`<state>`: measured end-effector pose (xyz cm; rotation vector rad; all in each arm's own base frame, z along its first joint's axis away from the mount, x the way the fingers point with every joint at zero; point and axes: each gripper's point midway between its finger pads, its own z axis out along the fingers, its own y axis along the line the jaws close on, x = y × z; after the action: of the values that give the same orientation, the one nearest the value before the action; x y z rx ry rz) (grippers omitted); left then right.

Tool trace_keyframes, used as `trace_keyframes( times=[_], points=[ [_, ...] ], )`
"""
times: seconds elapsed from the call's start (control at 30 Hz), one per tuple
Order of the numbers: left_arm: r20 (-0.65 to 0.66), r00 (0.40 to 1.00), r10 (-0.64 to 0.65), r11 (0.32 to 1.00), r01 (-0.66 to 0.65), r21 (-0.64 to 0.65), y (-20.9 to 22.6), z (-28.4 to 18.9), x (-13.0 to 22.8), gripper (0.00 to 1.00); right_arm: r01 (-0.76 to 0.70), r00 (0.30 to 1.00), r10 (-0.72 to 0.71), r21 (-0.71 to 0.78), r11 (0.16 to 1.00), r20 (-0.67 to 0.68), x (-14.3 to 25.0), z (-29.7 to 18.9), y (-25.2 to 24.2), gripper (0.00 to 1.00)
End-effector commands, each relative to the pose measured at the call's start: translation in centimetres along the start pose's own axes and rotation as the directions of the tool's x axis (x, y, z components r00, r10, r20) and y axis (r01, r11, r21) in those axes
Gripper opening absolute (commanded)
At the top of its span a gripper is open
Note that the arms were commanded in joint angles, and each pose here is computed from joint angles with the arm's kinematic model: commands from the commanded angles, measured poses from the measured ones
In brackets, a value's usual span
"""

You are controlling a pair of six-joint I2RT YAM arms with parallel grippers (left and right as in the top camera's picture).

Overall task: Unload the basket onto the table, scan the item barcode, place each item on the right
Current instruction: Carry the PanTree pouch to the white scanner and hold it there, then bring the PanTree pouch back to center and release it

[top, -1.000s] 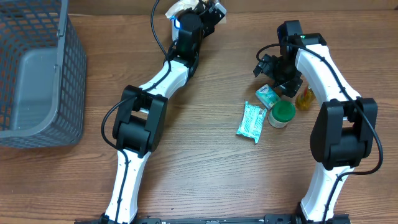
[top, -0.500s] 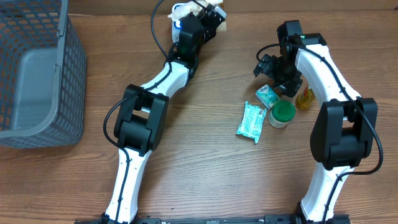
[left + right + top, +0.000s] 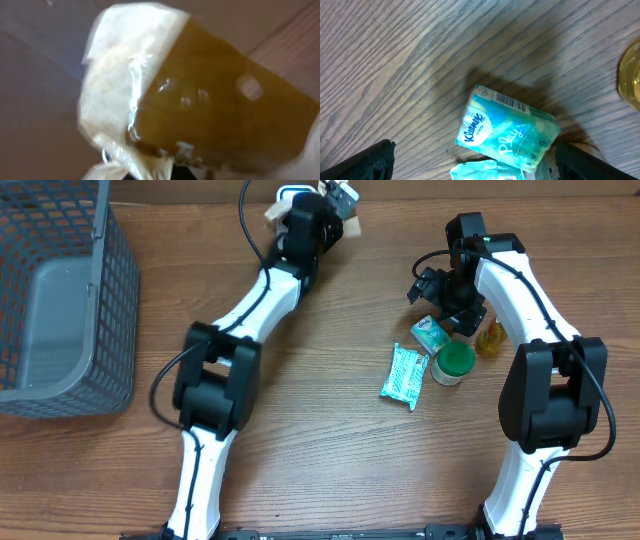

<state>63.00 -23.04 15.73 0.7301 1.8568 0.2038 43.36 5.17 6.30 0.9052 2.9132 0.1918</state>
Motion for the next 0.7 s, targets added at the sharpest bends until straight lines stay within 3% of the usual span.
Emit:
trace_keyframes(
  times=[0.0,0.13,0.3,0.43,0.67],
  points=[
    [0.138,0.958,-0.251,0.966,0.238,0.105,3.8,-9.2,-10.5,0.04,0.005,0.999,-0.004,-0.033,0.999,0.039,-0.8,-1.6,0.7,1.0],
    [-0.099,0.893,-0.439,0.862,0.45,0.233,1.9,-14.6,-8.7,0.04,0.005,0.999,-0.004,-0.033,0.999,0.039,-0.8,-1.6,0.7,1.0],
    [-0.483,0.654,-0.582,0.708,0.7,0.094,-1.5,-17.4,-1.3,0.04,0.005,0.999,-0.004,-0.033,0.999,0.039,-0.8,-1.6,0.7,1.0],
    [-0.71,0.468,-0.526,0.667,0.745,-0.004,-5.4,-18.7,4.7,0.04,0.005,0.999,-0.004,-0.033,0.999,0.039,-0.8,-1.6,0.7,1.0],
    [-0.91,0.255,-0.326,0.556,0.831,0.034,-13.6,-19.8,9.3,0.04,0.005,0.999,-0.004,-0.033,0.999,0.039,-0.8,-1.6,0.7,1.0]
  ],
)
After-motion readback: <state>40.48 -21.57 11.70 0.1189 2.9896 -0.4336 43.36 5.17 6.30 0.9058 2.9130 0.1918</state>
